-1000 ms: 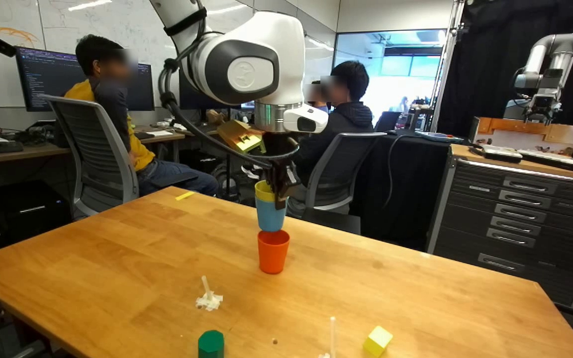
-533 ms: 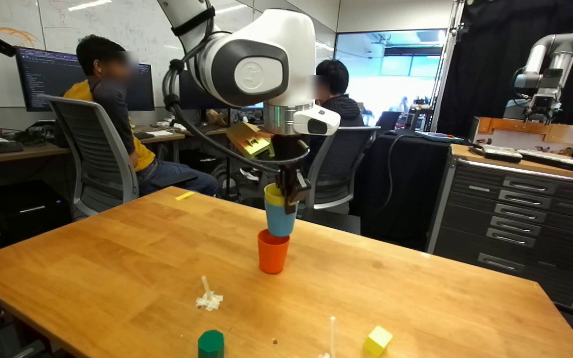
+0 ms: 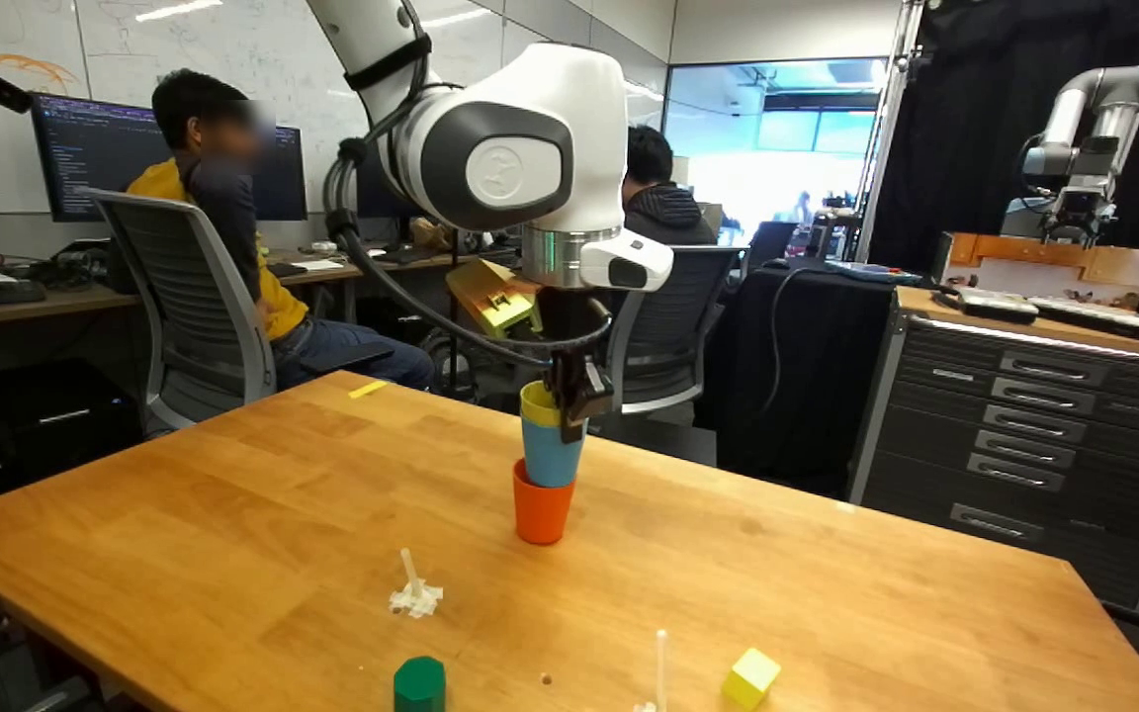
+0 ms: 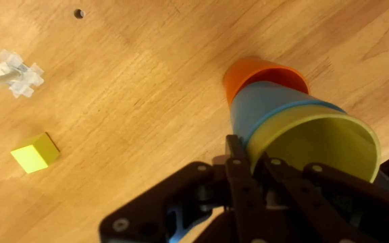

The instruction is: Put the yellow cup in the blue cup then place them both in the orange cup

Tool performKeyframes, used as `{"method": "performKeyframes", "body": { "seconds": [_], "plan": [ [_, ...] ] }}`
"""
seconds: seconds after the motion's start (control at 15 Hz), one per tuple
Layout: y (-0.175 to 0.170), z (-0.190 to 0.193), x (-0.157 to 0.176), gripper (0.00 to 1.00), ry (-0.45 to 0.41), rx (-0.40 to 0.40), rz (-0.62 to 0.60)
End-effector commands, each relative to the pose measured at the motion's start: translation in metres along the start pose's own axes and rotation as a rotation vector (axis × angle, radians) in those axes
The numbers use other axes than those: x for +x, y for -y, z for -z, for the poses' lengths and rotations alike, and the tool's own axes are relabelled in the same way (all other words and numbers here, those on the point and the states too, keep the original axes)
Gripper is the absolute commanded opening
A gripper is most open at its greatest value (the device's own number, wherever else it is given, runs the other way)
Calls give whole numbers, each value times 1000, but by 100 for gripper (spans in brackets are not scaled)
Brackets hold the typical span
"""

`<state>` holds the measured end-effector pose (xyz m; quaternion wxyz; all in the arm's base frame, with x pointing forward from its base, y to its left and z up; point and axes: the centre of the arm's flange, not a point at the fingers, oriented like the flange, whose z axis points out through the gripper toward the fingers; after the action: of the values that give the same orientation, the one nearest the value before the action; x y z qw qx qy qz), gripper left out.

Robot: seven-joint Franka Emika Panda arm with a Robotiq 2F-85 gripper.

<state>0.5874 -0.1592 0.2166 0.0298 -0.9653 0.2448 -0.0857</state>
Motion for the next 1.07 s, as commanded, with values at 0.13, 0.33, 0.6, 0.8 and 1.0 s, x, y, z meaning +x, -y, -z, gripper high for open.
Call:
{"method": "performKeyframes", "body": {
  "seconds": [0.13, 0.33, 0.6, 0.8, 1.0],
  "plan": [
    [-2, -9, 6, 6, -1, 12, 3],
    [-2, -17, 5, 6, 3, 4, 6],
    [1, -26, 7, 6, -8, 3, 3],
    [3, -34, 12, 6, -25, 2, -4],
    [6, -42, 18, 6, -21, 8, -3]
  ]
}}
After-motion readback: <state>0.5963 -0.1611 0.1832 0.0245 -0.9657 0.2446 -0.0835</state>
